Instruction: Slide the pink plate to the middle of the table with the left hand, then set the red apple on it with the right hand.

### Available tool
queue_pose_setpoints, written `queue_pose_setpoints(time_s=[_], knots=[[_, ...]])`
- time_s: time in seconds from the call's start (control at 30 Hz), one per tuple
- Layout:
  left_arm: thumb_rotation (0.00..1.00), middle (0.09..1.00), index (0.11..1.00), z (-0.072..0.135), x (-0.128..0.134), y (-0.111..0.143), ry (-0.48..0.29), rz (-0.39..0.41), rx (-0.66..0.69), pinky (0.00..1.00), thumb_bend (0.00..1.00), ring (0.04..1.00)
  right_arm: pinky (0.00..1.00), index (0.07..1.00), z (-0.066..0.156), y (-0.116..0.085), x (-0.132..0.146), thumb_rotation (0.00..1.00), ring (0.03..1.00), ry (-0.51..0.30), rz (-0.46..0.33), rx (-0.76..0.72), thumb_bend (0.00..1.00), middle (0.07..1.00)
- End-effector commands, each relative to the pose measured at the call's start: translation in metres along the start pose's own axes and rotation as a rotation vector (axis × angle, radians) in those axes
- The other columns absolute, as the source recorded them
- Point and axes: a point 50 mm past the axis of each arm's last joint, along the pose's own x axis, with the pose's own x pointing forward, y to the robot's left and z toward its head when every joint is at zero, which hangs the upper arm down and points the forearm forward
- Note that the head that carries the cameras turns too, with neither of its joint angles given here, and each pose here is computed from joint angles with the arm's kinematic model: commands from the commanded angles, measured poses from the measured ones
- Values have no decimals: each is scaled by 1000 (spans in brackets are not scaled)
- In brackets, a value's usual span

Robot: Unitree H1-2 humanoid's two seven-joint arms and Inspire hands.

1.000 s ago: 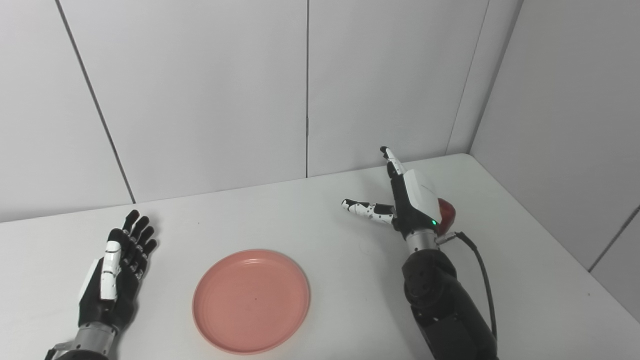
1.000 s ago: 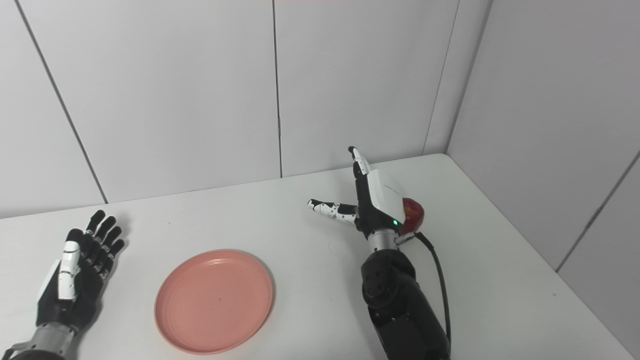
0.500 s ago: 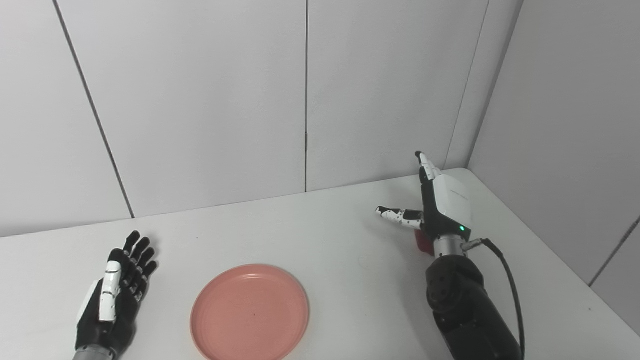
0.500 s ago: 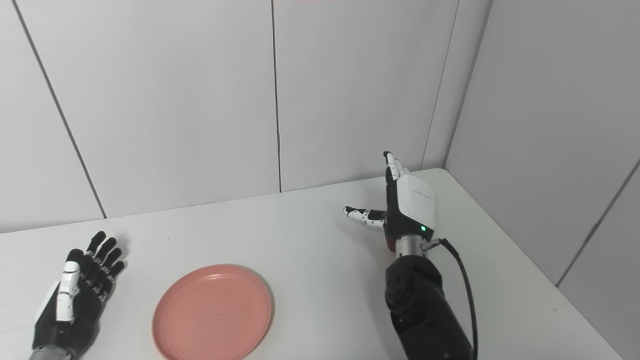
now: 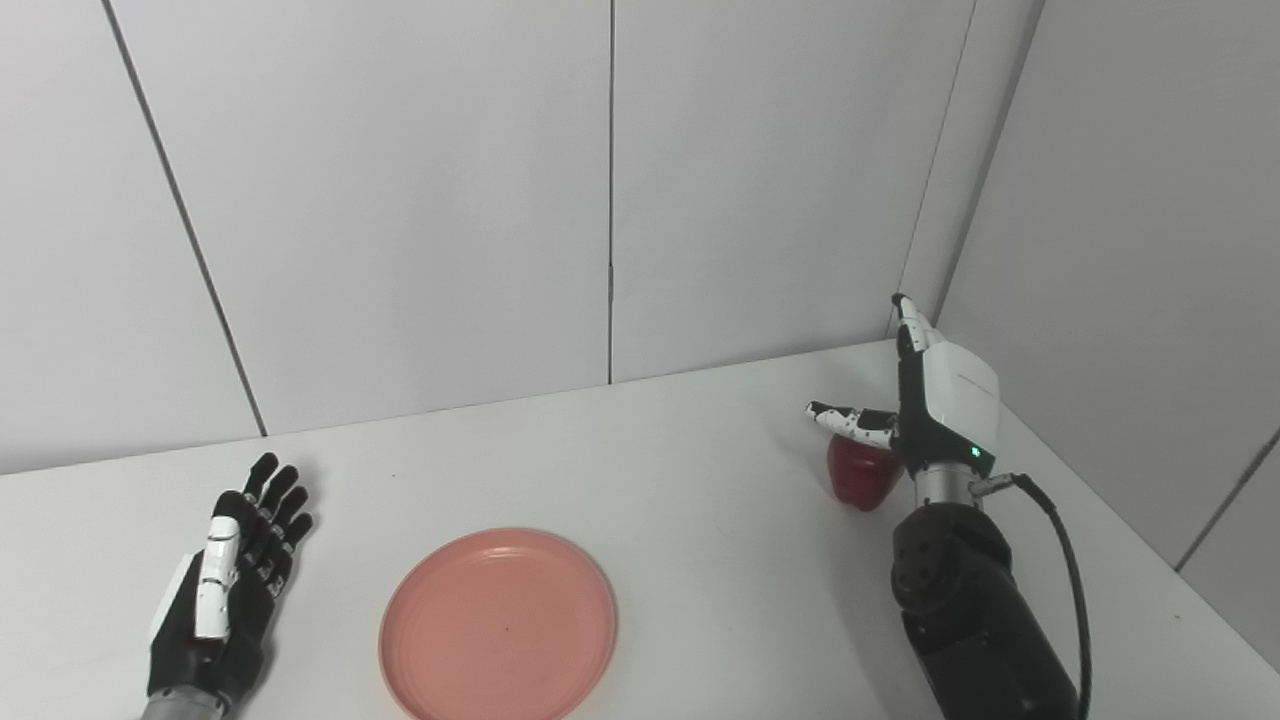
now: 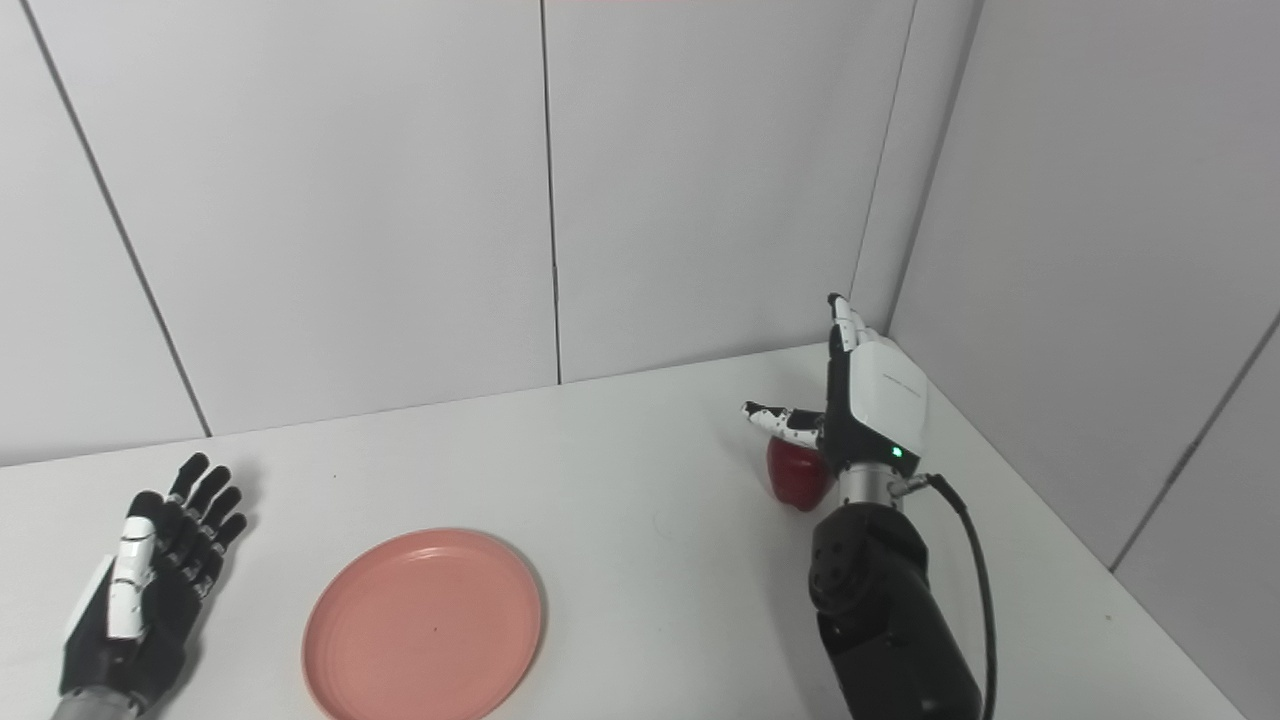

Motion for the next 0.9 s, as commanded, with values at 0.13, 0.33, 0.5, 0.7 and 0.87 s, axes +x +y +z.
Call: queue_pose_setpoints(time_s=[0.13,0.33,0.5,0.7,0.87], knots=[[1000,1000,1000,17,9,-2,-57,-10,13,1000,578,1000,829,918,4,-18,15,333,885,49,20,-34,964,908],[1000,1000,1000,18,9,-2,-51,-7,18,1000,578,1000,800,898,8,-21,13,290,882,89,126,-32,980,903],[1000,1000,1000,17,9,-1,-53,-8,17,1000,582,1000,777,895,11,-21,15,316,872,120,199,-64,998,897],[1000,1000,1000,15,9,-1,-58,-14,12,1000,575,1000,695,882,13,-19,15,320,827,139,260,-67,1000,877],[1000,1000,1000,15,8,-1,-52,-7,14,1000,577,1000,653,859,14,-15,14,312,802,143,310,-60,990,871]])
